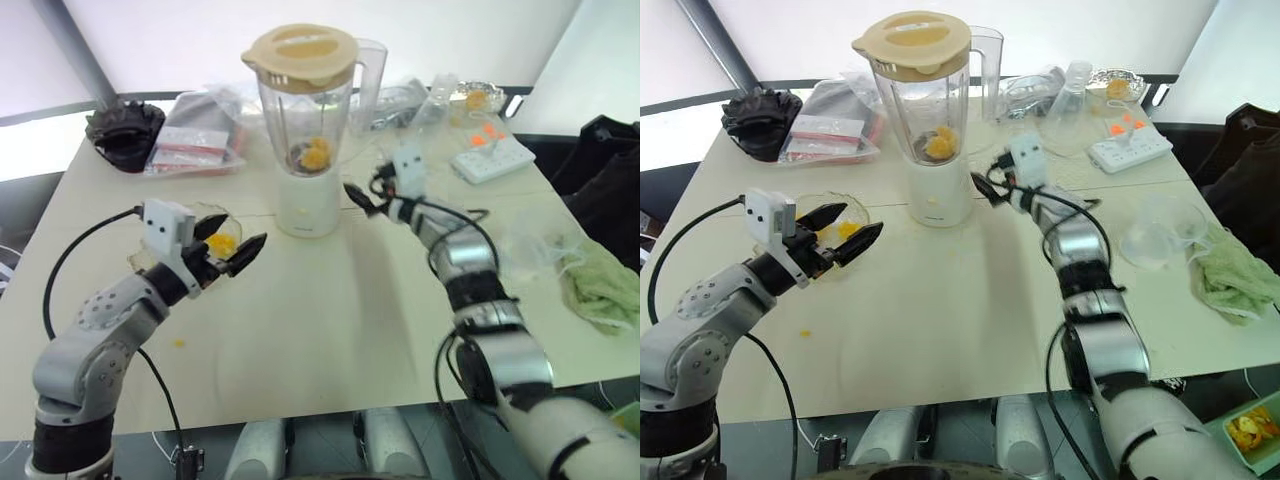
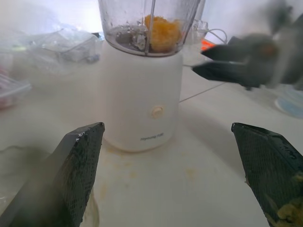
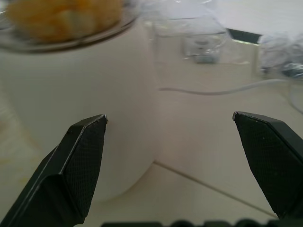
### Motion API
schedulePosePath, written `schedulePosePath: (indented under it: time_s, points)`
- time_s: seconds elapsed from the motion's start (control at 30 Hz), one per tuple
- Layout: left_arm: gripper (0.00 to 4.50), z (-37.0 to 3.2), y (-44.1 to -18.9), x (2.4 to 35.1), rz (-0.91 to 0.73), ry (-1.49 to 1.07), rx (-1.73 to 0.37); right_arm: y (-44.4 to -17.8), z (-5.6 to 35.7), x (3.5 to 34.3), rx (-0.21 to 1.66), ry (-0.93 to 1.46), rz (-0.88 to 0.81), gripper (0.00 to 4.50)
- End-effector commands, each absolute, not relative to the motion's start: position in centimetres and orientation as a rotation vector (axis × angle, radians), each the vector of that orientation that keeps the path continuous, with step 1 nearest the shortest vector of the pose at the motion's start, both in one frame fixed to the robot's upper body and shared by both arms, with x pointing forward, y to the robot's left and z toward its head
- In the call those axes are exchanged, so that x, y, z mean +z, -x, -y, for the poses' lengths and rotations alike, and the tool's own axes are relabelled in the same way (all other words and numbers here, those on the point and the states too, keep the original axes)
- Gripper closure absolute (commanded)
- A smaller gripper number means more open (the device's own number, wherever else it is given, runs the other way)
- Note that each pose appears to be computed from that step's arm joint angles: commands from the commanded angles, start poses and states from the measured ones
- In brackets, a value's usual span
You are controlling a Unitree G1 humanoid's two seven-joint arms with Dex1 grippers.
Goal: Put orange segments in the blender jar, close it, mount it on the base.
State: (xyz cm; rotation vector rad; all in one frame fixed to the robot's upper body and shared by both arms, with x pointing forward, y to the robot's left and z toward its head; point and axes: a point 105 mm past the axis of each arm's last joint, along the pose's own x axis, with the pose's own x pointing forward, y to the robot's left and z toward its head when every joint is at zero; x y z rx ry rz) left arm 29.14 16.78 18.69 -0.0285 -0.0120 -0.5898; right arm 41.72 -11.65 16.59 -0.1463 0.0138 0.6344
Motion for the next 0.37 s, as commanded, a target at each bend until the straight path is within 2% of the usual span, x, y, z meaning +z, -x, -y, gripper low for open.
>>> schedulePosePath:
  time_s: [0.03, 0.2, 0.37]
  points:
    - [0.00, -18.1, -28.9, 20.2, 0.044, 0.003, -0.576, -38.1, 12.0, 20.4, 0.770, 0.180, 0.079, 0.06]
    - [0.00, -19.6, -28.8, 20.8, 0.030, -0.031, -0.561, -34.8, 15.4, 22.7, 0.837, 0.171, 0.056, 0.06]
    - [0.00, -19.9, -28.6, 20.6, 0.016, -0.038, -0.580, -32.9, 18.3, 23.1, 0.872, 0.090, -0.013, 0.06]
